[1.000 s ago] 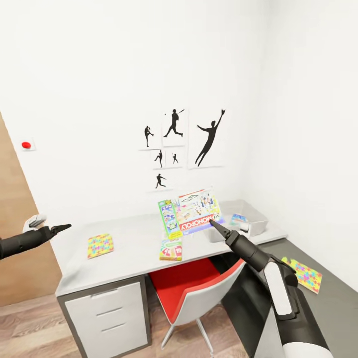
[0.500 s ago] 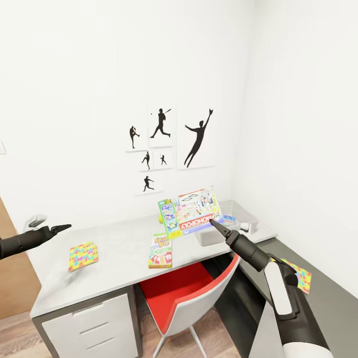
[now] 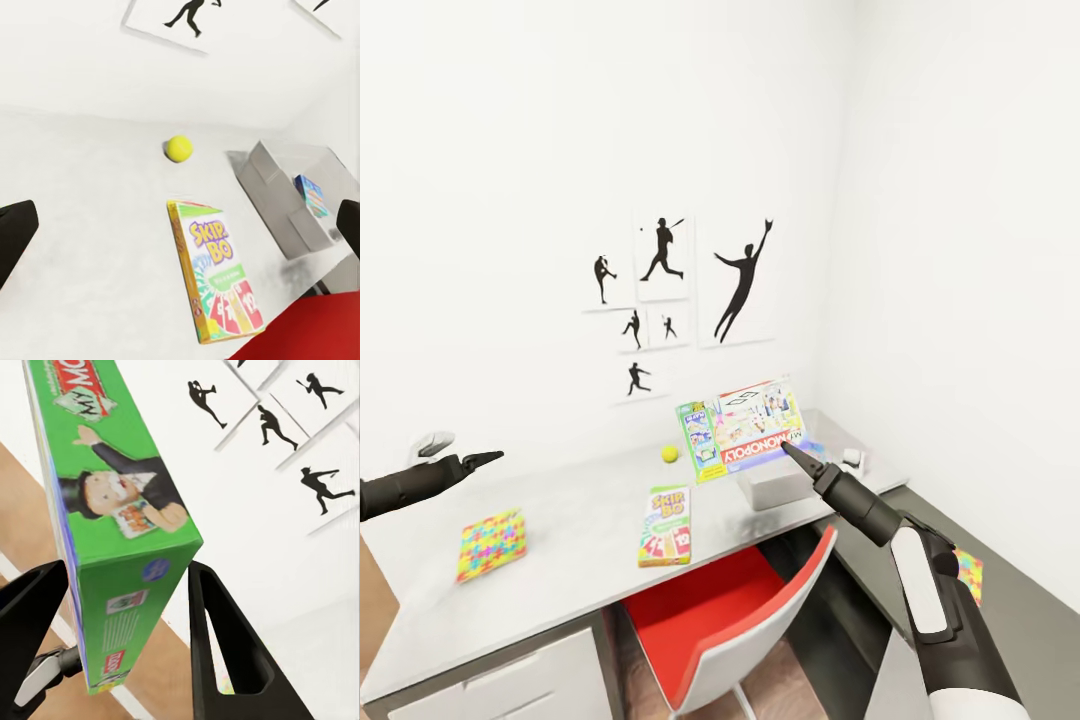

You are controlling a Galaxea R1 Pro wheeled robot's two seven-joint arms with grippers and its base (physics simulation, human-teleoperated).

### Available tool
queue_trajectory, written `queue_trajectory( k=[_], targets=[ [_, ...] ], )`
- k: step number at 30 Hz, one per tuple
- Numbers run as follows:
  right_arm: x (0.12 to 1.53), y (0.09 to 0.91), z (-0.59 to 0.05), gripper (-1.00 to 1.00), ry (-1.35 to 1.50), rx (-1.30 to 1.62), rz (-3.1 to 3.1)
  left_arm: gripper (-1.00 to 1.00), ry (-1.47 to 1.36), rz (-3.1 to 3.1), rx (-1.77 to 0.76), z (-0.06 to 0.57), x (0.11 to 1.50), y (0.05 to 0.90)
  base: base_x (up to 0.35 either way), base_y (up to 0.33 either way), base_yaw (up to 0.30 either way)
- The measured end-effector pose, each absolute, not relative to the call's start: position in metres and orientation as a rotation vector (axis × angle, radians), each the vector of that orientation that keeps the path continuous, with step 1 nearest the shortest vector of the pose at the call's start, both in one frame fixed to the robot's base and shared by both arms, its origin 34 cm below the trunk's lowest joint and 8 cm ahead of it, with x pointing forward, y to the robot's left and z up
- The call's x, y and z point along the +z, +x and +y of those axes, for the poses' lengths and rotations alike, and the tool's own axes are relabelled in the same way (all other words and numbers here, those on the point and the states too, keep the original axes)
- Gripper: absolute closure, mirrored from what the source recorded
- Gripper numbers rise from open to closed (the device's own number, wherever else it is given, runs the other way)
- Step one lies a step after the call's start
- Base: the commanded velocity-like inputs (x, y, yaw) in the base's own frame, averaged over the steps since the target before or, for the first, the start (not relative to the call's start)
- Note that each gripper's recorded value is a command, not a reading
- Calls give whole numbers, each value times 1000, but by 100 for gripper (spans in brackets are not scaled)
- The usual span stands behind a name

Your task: Put all the toys in the child's room - the three board games (two on the bed and one on the table), the two jigsaw puzzles on the table, and the tennis ball on the table - inside the toy box on the table in the child's room.

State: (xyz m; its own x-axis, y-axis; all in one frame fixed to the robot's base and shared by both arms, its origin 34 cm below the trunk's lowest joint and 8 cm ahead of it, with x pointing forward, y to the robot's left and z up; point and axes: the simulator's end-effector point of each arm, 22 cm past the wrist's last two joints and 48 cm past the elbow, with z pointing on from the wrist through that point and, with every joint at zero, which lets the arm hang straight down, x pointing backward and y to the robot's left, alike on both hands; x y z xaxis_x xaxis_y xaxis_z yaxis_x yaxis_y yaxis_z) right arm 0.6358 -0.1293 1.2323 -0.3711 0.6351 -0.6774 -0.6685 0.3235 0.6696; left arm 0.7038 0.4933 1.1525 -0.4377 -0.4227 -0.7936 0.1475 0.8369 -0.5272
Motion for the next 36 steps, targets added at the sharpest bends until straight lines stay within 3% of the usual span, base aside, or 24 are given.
queue_trajectory(
  k=[19, 36],
  targets=[
    [1233, 636, -130, 100, -36, 1366, 1389, -100, -205, 1920, -652, 494, 1153, 703, 263, 56, -43],
    [1234, 636, -130, 100, -32, 1368, 1386, -100, -205, 1922, -652, 493, 1153, 704, 52, 2, 0]
  ],
)
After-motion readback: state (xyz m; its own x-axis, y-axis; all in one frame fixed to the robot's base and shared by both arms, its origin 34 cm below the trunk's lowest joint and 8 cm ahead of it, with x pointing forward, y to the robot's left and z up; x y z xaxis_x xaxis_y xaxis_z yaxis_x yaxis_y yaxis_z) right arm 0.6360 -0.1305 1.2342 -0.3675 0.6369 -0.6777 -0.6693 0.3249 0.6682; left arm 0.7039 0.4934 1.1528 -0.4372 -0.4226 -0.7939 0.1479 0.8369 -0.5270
